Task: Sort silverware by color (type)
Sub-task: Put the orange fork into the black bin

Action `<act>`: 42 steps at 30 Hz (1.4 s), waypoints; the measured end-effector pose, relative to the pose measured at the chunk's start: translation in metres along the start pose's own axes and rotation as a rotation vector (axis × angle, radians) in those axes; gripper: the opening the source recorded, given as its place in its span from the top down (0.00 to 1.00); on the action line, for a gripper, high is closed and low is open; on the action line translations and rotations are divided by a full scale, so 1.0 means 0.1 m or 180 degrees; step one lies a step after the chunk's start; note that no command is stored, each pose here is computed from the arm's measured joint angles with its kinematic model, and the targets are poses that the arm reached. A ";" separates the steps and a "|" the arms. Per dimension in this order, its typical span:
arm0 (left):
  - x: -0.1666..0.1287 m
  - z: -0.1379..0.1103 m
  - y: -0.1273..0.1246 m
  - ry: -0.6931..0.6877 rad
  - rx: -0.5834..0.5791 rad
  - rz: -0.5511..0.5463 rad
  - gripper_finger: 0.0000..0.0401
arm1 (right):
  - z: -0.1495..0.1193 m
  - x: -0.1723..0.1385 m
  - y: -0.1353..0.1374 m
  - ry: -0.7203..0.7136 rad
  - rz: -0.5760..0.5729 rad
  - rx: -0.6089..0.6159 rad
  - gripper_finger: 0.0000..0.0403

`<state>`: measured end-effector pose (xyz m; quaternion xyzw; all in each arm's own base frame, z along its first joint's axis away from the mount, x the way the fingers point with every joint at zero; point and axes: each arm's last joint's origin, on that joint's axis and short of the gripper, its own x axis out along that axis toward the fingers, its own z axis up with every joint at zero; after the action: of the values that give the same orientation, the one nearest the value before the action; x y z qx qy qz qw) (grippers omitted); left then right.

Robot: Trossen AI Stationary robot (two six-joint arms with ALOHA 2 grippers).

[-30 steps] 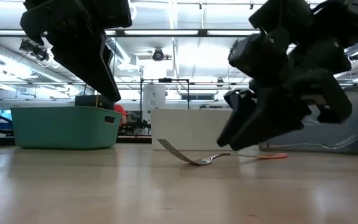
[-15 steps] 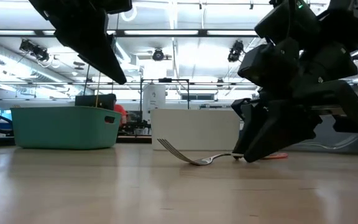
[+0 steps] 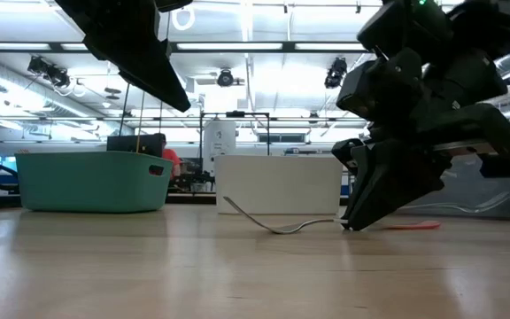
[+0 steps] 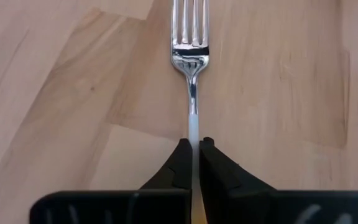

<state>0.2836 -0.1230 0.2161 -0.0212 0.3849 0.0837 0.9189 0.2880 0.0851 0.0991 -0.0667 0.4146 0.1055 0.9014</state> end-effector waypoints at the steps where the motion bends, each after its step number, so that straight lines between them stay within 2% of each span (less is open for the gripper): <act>1: 0.00 0.00 0.00 -0.0001 0.0007 -0.0003 0.62 | 0.02 -0.01 0.00 0.0035 0.0000 -0.0004 0.96; 6: 0.00 0.01 0.00 -0.0037 -0.0010 -0.0009 0.62 | 0.11 -0.09 0.00 0.0213 -0.0008 -0.0046 0.97; 9: 0.02 0.06 -0.03 -0.0220 -0.0063 -0.0038 0.62 | 0.15 -0.14 -0.01 0.0342 -0.0073 -0.0048 0.97; 14: 0.09 0.11 -0.11 -0.0463 0.0169 -0.0118 0.62 | 0.23 -0.19 -0.03 0.0429 -0.0212 -0.0061 0.99; 26: 0.41 -0.03 -0.19 -0.0277 0.0232 -0.0028 0.62 | 0.30 -0.21 -0.03 0.0510 -0.0197 0.0003 1.00; 33: 0.70 0.00 -0.20 -0.0514 0.0079 -0.0126 0.62 | 0.31 -0.21 -0.05 0.0483 -0.0218 0.0167 1.00; 36: 0.79 0.05 -0.16 -0.0550 -0.0004 -0.0241 0.61 | 0.32 -0.21 -0.07 0.0478 -0.0217 0.0243 1.00; 42: 0.94 0.11 -0.15 -0.0492 0.0062 -0.0227 0.51 | 0.32 -0.21 -0.09 0.0465 -0.0223 0.0312 1.00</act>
<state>0.3590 -0.1241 0.1563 -0.0195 0.3125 0.0485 0.9485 0.3002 0.0806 0.1363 -0.0444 0.4813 0.0483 0.8741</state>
